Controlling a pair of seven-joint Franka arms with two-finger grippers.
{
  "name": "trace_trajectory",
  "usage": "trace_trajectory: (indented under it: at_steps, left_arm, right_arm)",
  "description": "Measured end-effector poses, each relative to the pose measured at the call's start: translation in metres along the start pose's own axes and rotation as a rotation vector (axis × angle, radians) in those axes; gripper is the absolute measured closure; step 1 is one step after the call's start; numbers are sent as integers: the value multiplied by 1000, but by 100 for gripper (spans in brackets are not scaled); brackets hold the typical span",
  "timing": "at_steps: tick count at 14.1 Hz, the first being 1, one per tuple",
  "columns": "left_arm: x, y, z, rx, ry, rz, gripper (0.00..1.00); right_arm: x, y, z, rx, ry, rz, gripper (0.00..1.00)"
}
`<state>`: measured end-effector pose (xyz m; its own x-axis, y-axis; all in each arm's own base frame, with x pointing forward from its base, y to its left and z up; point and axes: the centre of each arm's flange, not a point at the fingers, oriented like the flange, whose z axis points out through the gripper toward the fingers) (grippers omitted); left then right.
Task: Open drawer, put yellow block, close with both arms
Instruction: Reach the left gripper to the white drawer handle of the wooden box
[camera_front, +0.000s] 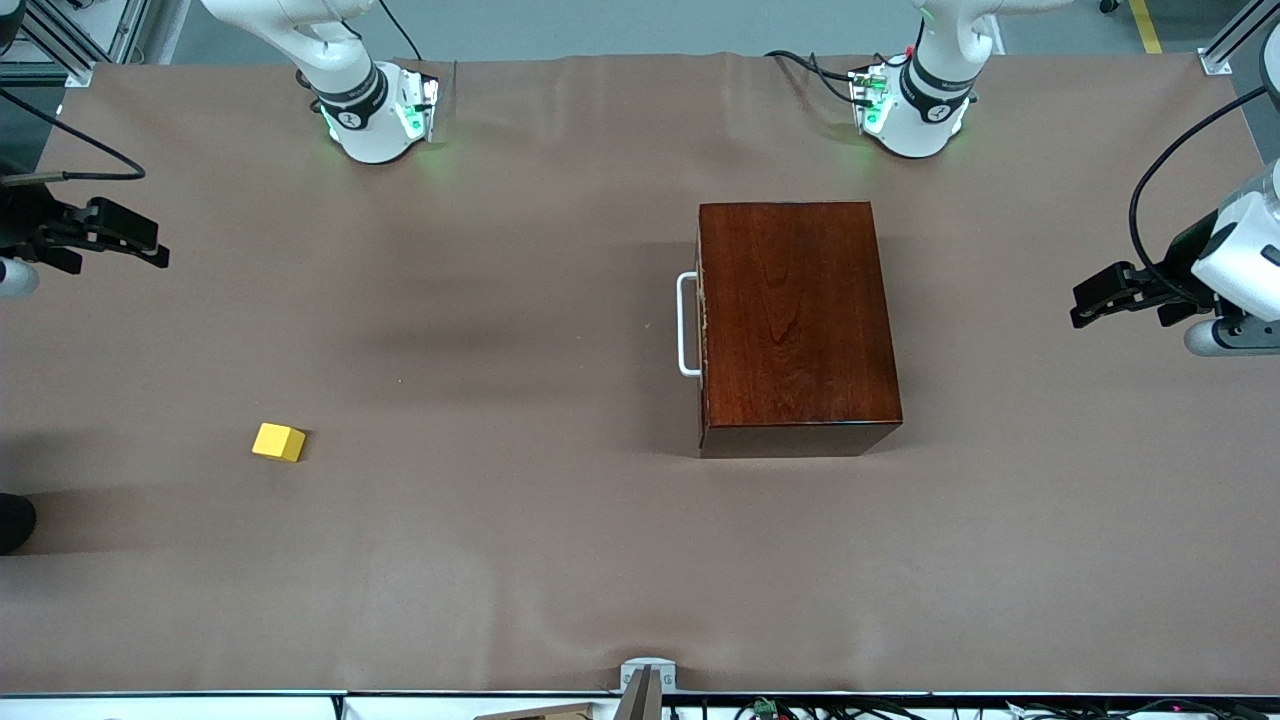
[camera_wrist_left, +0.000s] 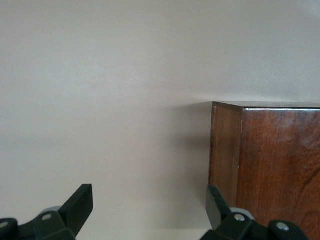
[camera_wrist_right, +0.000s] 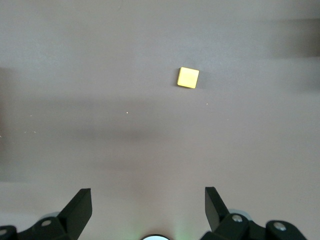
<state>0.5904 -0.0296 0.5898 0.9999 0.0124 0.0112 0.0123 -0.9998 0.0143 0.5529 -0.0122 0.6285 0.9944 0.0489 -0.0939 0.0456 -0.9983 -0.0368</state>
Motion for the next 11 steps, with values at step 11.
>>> trace_trajectory:
  at_steps: [11]
  left_arm:
    - [-6,53,-3,-9,4,16,0]
  right_arm:
    - [0,1,0,0,-1,2,0]
